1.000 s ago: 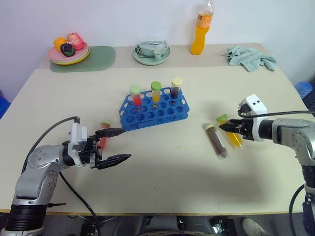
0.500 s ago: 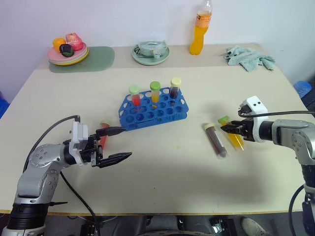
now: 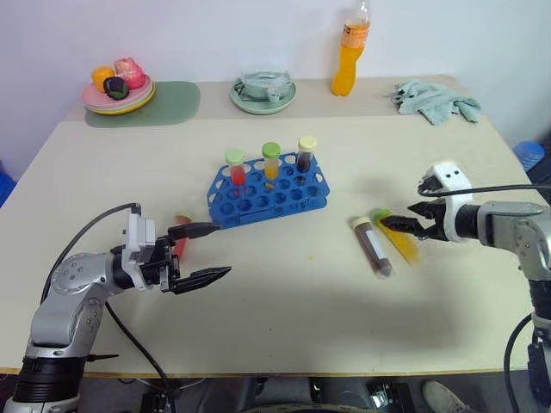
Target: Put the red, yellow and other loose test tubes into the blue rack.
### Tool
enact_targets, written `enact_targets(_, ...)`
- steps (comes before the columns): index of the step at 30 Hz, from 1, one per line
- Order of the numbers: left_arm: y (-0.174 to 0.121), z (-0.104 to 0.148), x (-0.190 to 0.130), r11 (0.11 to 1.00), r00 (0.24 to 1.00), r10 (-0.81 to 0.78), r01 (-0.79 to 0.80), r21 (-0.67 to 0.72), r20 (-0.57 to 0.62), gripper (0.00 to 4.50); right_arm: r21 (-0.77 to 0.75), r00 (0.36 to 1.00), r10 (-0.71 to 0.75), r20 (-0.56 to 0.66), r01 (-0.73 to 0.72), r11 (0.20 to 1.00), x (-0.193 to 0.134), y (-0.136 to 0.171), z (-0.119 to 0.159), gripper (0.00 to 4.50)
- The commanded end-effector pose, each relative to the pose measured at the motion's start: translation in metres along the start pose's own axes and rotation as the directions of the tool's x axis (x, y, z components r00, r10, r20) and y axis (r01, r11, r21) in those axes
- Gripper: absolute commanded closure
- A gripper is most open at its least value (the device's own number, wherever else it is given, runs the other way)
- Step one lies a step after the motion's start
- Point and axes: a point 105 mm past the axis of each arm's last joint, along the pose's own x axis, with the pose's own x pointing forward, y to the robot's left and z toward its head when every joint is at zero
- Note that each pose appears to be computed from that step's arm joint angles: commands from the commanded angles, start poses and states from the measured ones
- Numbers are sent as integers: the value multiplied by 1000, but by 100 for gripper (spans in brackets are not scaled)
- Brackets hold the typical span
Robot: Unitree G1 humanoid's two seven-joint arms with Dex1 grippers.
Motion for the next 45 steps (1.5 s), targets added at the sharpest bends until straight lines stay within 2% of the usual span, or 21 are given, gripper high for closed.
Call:
enact_targets(1, -1, 3, 2, 1000, 1000, -8, 7, 23, 8, 29, -44, 984, 150, 91, -146, 988, -17, 30, 23, 10)
enact_targets(4, -2, 3, 2, 1000, 1000, -10, 10, 24, 9, 29, -68, 979, 189, 81, -183, 981, -19, 42, 20, 10)
enact_targets(9, -2, 3, 4, 1000, 1000, -20, 20, 24, 9, 29, -78, 970, 242, 0, -241, 967, -15, 58, -2, 10)
enact_targets(17, -4, 4, 4, 1000, 1000, -25, 25, 19, 6, 29, -74, 976, 208, -62, -212, 975, 1, 49, -20, 10)
enact_targets(26, -5, 4, 3, 1000, 1000, -13, 13, 18, 8, 29, -121, 975, 205, -88, -214, 969, 27, 66, -14, 10)
enact_targets(34, -4, 5, 4, 1000, 1000, -7, 7, 25, 10, 29, -160, 977, 180, -118, -197, 967, 36, 67, -13, 10)
enact_targets(37, -4, 5, 3, 1000, 1000, -6, 6, 26, 8, 29, -171, 974, 174, -142, -197, 965, 36, 65, -18, 87)
enact_targets(41, -4, 4, 4, 1000, 1000, -7, 6, 26, 7, 29, -209, 973, 157, -167, -190, 959, 35, 65, -25, 287)
enact_targets(43, -4, 4, 5, 1000, 1000, -7, 7, 26, 7, 29, -222, 974, 158, -161, -192, 956, 35, 66, -25, 368)
enact_targets(45, -4, 4, 5, 1000, 1000, -8, 8, 27, 5, 29, -219, 971, 186, -149, -216, 951, 35, 72, -24, 371)
